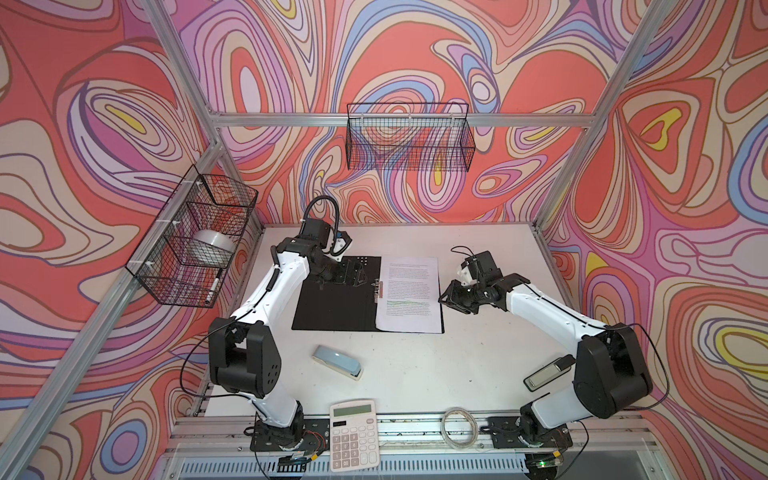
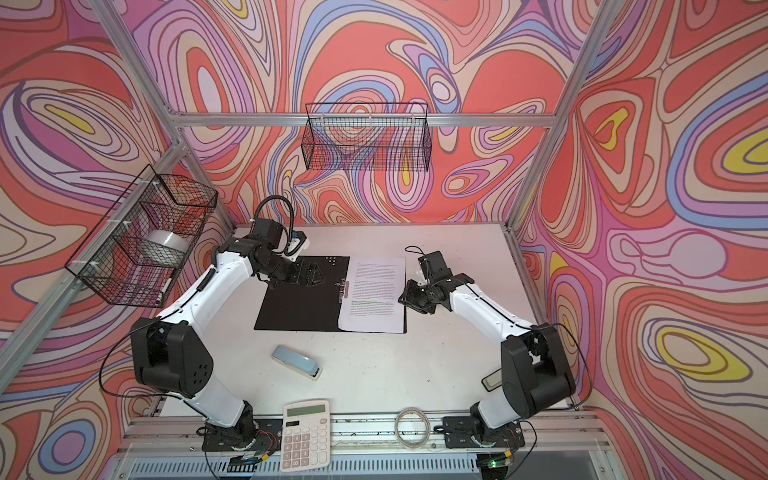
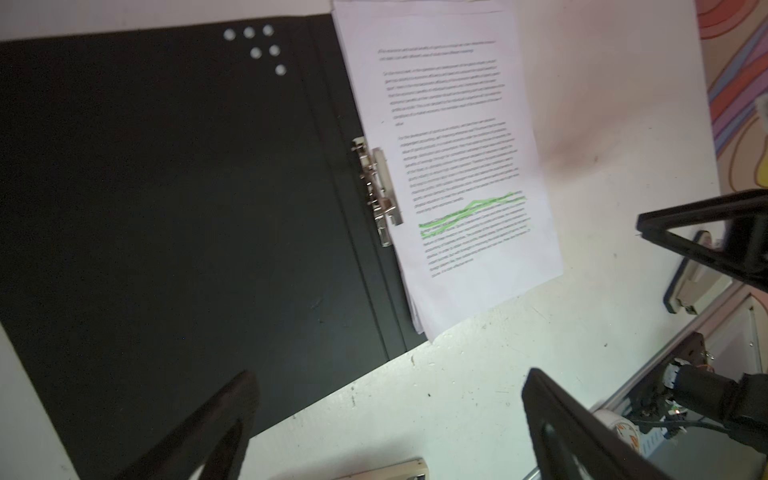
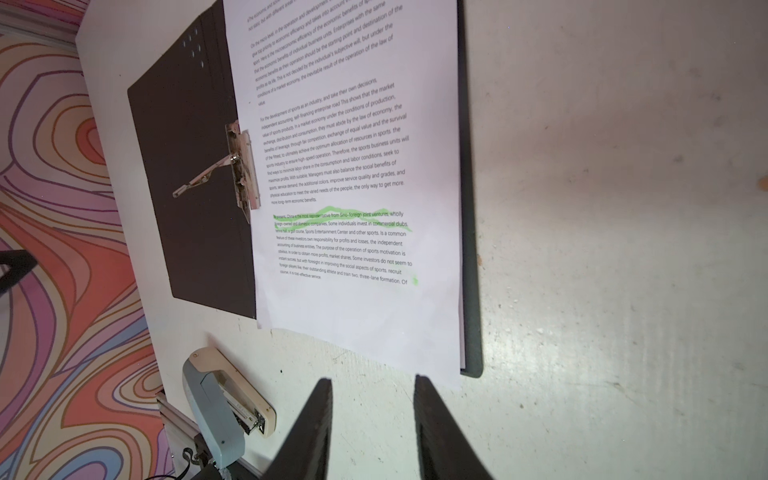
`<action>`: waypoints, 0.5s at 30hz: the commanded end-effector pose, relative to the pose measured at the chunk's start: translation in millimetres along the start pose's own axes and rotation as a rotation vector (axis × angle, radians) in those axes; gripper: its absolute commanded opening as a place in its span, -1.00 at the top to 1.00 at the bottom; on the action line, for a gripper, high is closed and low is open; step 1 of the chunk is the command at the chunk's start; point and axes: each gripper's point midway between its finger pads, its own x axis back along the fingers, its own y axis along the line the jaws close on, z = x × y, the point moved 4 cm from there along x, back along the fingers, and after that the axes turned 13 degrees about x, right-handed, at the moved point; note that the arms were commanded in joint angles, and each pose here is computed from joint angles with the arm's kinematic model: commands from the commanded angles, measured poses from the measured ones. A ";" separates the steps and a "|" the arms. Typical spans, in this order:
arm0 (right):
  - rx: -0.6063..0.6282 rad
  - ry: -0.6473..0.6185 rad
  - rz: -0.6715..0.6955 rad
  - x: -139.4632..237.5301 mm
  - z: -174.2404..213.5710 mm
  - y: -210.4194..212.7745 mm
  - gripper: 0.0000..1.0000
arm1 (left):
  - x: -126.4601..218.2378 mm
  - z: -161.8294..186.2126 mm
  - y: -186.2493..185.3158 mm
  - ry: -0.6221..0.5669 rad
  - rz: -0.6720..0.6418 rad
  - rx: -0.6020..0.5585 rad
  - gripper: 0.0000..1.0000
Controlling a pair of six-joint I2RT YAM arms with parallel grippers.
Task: Put the files into the folder
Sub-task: 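Move the left gripper over the empty black folder cover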
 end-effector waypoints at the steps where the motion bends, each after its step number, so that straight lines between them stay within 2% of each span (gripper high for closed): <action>1: -0.008 -0.005 -0.032 3.4 5.5 7.5 0.30 | -8.1 8.8 39.0 0.064 -0.084 0.149 -1.00; 4: 0.013 0.007 -0.032 0.7 9.4 16.6 0.31 | -17.0 8.0 56.2 0.066 -0.100 0.212 -1.00; 11: 0.021 0.040 -0.010 -3.1 14.6 15.3 0.31 | -25.3 0.9 77.6 0.032 -0.212 0.232 -1.00; 15: 0.014 0.039 0.057 -2.1 20.8 2.9 0.27 | -33.5 -0.3 90.5 0.049 -0.266 0.257 -1.00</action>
